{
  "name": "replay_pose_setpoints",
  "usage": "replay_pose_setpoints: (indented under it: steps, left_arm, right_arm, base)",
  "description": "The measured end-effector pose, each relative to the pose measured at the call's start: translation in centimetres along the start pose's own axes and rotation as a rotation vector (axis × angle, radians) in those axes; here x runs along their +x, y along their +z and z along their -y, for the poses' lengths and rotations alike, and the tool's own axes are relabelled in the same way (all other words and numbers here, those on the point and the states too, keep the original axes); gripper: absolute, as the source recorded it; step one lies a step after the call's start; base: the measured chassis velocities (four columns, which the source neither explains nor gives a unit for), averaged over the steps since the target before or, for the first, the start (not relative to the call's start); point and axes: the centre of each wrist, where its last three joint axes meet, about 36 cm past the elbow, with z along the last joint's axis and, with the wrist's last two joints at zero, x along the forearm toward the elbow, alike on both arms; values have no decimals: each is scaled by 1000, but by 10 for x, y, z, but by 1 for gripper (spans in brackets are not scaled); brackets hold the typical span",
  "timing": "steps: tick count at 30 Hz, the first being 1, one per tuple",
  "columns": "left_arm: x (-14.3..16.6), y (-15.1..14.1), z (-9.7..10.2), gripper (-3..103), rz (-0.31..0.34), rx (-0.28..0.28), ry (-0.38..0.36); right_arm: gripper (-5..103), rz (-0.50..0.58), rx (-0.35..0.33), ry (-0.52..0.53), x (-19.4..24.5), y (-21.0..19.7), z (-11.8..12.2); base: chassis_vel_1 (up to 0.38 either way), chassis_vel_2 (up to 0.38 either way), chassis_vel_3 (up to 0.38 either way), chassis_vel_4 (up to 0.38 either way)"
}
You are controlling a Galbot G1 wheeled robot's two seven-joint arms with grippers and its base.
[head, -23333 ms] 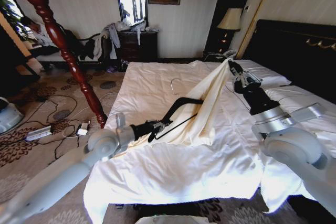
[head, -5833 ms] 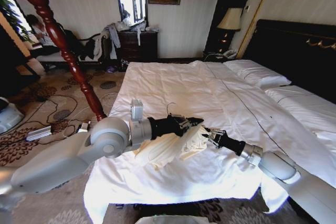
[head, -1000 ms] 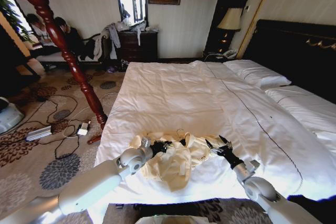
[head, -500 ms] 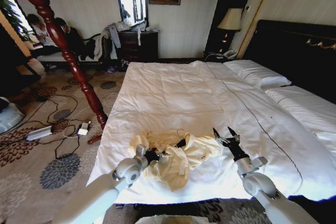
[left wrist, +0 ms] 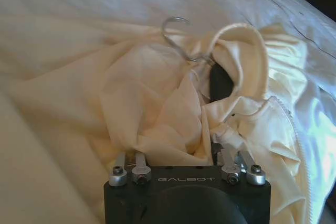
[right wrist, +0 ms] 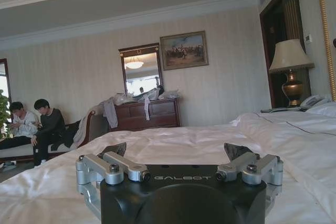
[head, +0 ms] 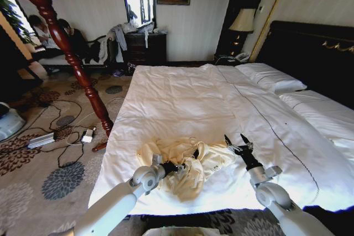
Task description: Pick up the clothes from the bed and hang them on the clothes hanger.
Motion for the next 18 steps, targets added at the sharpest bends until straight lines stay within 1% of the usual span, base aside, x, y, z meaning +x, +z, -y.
replay_pose_setpoints:
  steps: [2, 3, 4, 5, 7, 8, 9, 10, 11, 13, 14, 15, 17, 18]
  left_arm:
    - [-3, 1, -1, 46, 5, -42, 9]
    - [-4, 1, -2, 41, 9, -53, 9]
    - [-4, 2, -3, 35, 22, -78, 8]
    - [-4, 2, -3, 35, 22, -78, 8]
    - [-4, 3, -5, 24, 44, -98, 9]
    - [-3, 2, -7, 24, 63, -101, 13]
    - [-2, 2, -9, 19, 74, -102, 16]
    - [1, 1, -12, 14, 102, -100, 20]
    - [1, 1, -12, 14, 102, -100, 20]
    - [9, -6, -18, 4, 155, -84, 24]
    - [9, -6, -18, 4, 155, -84, 24]
    - [16, -13, -21, 3, 188, -73, 22]
    - [27, -23, -29, 3, 233, -50, 10]
    - [27, -23, -29, 3, 233, -50, 10]
  right_arm:
    - [100, 1, -3, 4, 0, 1, 0]
    - [100, 1, -4, 5, 0, 2, 0]
    - [100, 1, -6, 6, 0, 2, -1]
    - [100, 1, -6, 6, 0, 2, -1]
    - [100, 1, -7, 7, 0, 3, -2]
    - [100, 2, -8, 7, 0, 3, -2]
    - [100, 2, -8, 7, 0, 3, -2]
    - [100, 3, -8, 8, 1, 3, -2]
    - [100, 3, -8, 8, 1, 3, -2]
    - [100, 8, -8, 10, 1, 3, -2]
    - [100, 8, -8, 10, 1, 3, -2]
    - [100, 13, -9, 12, 1, 2, -3]
    - [100, 20, -11, 17, 1, 2, -3]
    - [100, 20, -11, 17, 1, 2, -3]
  base:
    - [0, 0, 0, 0]
    - [0, 0, 0, 0]
    - [0, 0, 0, 0]
    - [0, 0, 0, 0]
    - [0, 0, 0, 0]
    - [0, 0, 0, 0]
    - [0, 0, 0, 0]
    - [0, 0, 0, 0]
    - [0, 0, 0, 0]
    - [0, 0, 0, 0]
    - [0, 0, 0, 0]
    - [0, 0, 0, 0]
    - [0, 0, 0, 0]
    - [0, 0, 0, 0]
